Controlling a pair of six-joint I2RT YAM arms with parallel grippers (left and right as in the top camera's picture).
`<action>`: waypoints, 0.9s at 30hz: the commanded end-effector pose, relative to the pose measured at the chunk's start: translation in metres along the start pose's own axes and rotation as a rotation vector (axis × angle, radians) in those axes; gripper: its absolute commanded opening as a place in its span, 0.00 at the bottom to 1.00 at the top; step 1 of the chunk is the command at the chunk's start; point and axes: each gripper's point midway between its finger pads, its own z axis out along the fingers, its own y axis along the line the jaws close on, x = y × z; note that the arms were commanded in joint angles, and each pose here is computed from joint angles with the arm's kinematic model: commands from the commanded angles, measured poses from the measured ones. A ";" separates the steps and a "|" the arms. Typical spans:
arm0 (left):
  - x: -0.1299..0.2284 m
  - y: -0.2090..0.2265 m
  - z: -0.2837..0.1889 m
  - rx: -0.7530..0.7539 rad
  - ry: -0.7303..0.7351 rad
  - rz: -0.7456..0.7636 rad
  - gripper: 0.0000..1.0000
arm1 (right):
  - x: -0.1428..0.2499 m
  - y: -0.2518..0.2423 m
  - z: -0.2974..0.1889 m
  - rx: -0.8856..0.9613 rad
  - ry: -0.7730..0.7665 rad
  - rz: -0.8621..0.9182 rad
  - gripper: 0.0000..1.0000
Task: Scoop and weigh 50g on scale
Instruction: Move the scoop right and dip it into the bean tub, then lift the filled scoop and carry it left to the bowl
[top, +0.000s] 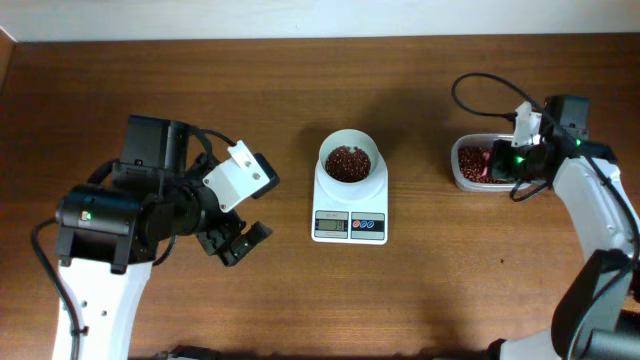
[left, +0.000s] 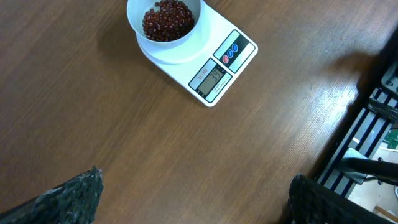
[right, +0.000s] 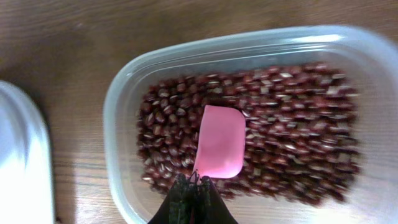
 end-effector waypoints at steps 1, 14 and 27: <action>-0.002 0.001 -0.002 -0.006 -0.009 0.020 0.99 | 0.017 0.019 0.025 -0.164 0.083 0.024 0.04; -0.002 0.001 -0.002 -0.006 -0.009 0.020 0.99 | -0.001 0.001 -0.008 -0.511 -0.023 0.236 0.04; -0.002 0.001 -0.002 -0.006 -0.009 0.020 0.99 | -0.012 -0.026 -0.050 -0.708 -0.141 0.382 0.04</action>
